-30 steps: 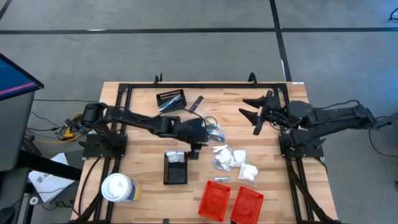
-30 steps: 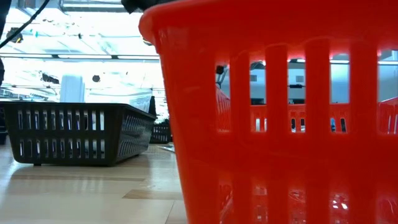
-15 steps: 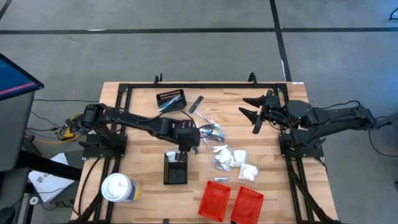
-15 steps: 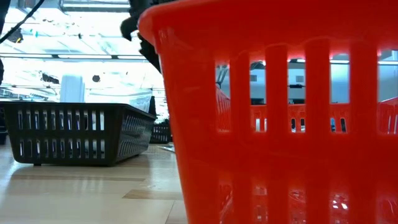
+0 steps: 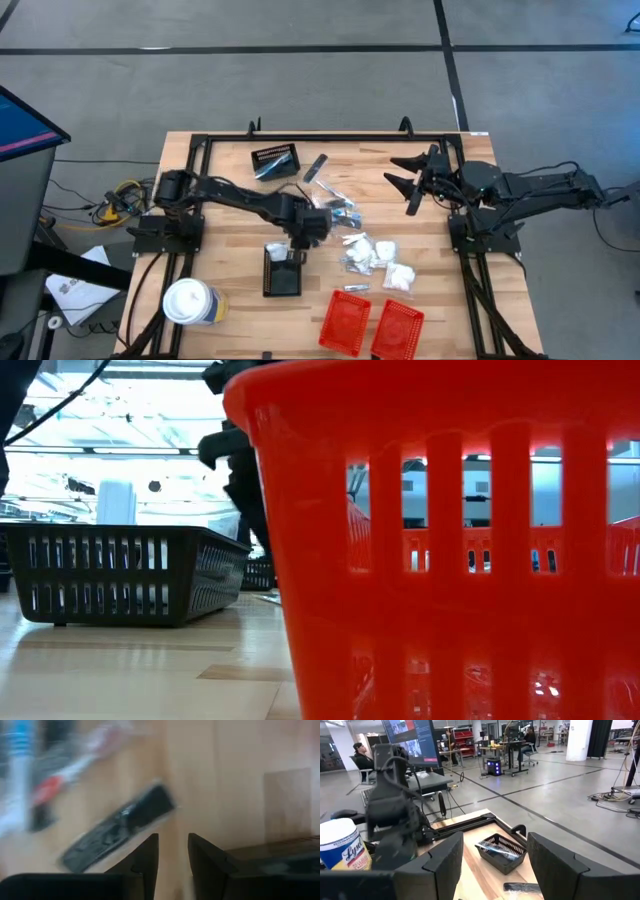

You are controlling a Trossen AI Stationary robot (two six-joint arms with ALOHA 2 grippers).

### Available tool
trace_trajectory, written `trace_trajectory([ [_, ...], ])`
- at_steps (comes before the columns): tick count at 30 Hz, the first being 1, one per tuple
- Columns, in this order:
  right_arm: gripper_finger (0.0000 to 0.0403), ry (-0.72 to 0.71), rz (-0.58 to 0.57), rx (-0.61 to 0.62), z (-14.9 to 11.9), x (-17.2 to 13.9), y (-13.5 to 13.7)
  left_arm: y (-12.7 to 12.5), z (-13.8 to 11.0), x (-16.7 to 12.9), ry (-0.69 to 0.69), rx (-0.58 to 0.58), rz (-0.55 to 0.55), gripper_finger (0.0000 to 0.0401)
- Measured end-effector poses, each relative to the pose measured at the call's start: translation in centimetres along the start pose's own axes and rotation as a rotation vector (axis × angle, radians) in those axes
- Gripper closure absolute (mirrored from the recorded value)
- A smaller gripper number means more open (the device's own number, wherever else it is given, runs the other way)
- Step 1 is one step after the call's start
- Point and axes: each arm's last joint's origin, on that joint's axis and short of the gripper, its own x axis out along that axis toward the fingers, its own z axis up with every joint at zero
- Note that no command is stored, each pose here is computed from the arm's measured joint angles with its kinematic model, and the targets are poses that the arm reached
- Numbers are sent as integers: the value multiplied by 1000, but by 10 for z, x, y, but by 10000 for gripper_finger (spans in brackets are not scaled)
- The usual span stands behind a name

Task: Pick & Place Travel size toiletries
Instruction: Adjust the bottom black bin

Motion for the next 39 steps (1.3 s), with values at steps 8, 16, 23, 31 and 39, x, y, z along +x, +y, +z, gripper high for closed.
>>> trace_trajectory([
  [8, 189, 0, 0, -3, 0, 0, 0, -36, 15, 3, -17, 91, -34, 302],
  [16, 189, 0, 0, -3, 0, 0, 0, -46, 12, 5, 1, 76, -81, 302],
  [23, 189, 0, 0, -3, 0, 0, 0, -48, 6, 5, 63, 65, -82, 302],
  [31, 189, 1, 0, -4, 0, 0, 0, -57, -7, 6, 171, 34, -80, 302],
  [39, 189, 2, 1, -4, 0, 0, 0, -53, -26, 19, 266, -13, -27, 302],
])
